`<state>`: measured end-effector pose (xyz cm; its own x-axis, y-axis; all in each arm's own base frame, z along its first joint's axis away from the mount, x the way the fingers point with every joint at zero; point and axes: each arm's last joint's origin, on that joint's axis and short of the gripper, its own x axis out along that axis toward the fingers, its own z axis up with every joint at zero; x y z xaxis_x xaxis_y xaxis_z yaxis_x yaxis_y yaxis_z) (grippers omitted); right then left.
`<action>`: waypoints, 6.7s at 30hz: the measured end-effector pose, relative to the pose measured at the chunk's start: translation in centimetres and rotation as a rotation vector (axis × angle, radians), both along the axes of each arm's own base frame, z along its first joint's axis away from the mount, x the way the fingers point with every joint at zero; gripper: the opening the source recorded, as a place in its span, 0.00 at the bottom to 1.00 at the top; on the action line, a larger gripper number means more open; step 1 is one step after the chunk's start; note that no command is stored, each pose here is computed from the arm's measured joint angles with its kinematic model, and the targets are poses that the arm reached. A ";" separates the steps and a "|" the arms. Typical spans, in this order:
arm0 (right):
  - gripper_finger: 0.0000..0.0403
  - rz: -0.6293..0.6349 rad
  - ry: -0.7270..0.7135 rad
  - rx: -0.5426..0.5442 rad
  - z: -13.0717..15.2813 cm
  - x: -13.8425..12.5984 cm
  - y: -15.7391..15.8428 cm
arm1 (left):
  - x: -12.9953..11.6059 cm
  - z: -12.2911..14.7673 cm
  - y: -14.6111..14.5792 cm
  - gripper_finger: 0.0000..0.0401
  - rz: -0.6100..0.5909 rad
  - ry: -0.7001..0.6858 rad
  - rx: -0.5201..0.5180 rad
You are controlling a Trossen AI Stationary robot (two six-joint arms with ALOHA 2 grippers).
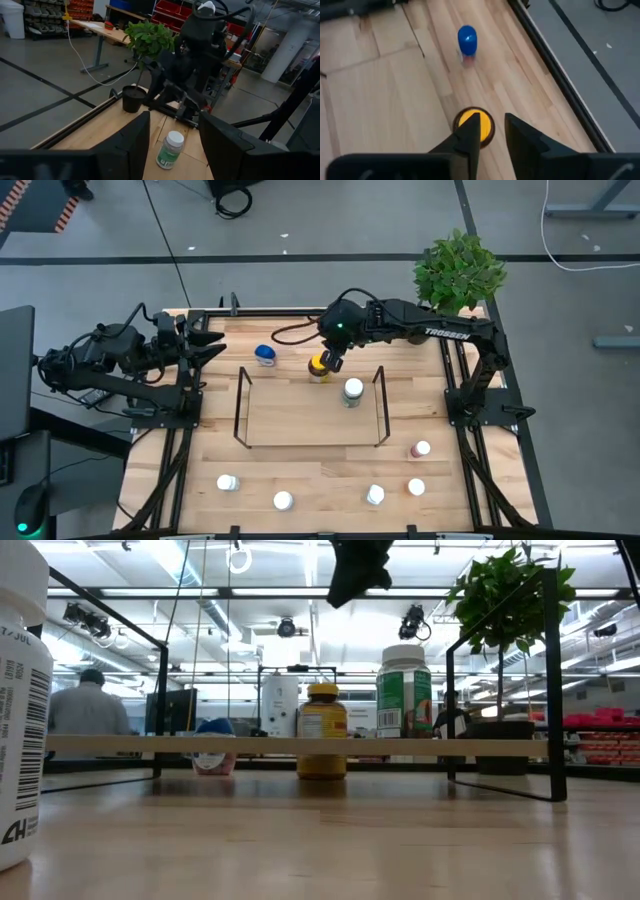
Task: Pick and place medicine bottles onto shelf by color
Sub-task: Put the yellow medicine bottle on the shelf, then put the blue medicine bottle on the shelf
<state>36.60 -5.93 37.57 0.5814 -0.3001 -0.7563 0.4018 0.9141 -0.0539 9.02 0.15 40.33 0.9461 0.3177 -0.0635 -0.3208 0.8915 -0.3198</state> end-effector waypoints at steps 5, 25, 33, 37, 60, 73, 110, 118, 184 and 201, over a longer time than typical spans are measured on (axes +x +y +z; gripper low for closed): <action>0.46 0.054 0.029 0.026 -2.1 0.5 -0.2 | 0.0 -0.1 0.0 0.44 0.000 0.008 0.001; 0.88 -0.032 -0.022 0.072 -11.9 1.2 -1.4 | -0.1 -0.8 0.0 0.45 -0.001 0.063 -0.064; 0.88 -0.049 -0.070 0.076 -12.4 1.4 -1.7 | -0.1 -0.8 0.0 0.44 -0.001 0.062 -0.065; 0.88 -0.049 -0.066 0.075 -12.8 1.6 -1.8 | -0.1 -0.8 0.0 0.45 -0.001 0.062 -0.065; 0.79 -0.051 -0.015 0.077 -14.7 2.4 -1.6 | -0.1 -1.0 0.0 0.44 0.002 0.069 -0.111; 0.55 -0.037 0.002 0.057 -13.6 2.5 -1.7 | -0.1 -1.0 0.0 0.44 0.002 0.069 -0.111; 0.57 -0.432 0.008 0.221 -5.4 -2.3 18.6 | -0.1 -1.1 -0.1 0.44 -0.047 0.097 -0.042; 0.57 -0.594 0.034 0.207 -9.1 -3.7 19.6 | -0.1 -1.1 -0.1 0.46 -0.051 0.101 -0.041; 0.78 -0.308 -0.228 0.172 2.6 -2.9 19.1 | 14.1 -4.7 10.2 0.64 -0.220 1.171 -0.062; 0.78 -0.310 -0.247 0.116 2.6 -3.2 19.5 | 17.9 -9.4 13.3 0.60 -0.380 1.492 0.315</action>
<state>33.43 13.57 40.18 0.6446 -0.4106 -0.6448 0.6475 0.7417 0.1749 26.91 13.41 30.94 0.1179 0.2648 -0.9571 0.0849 0.9576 0.2754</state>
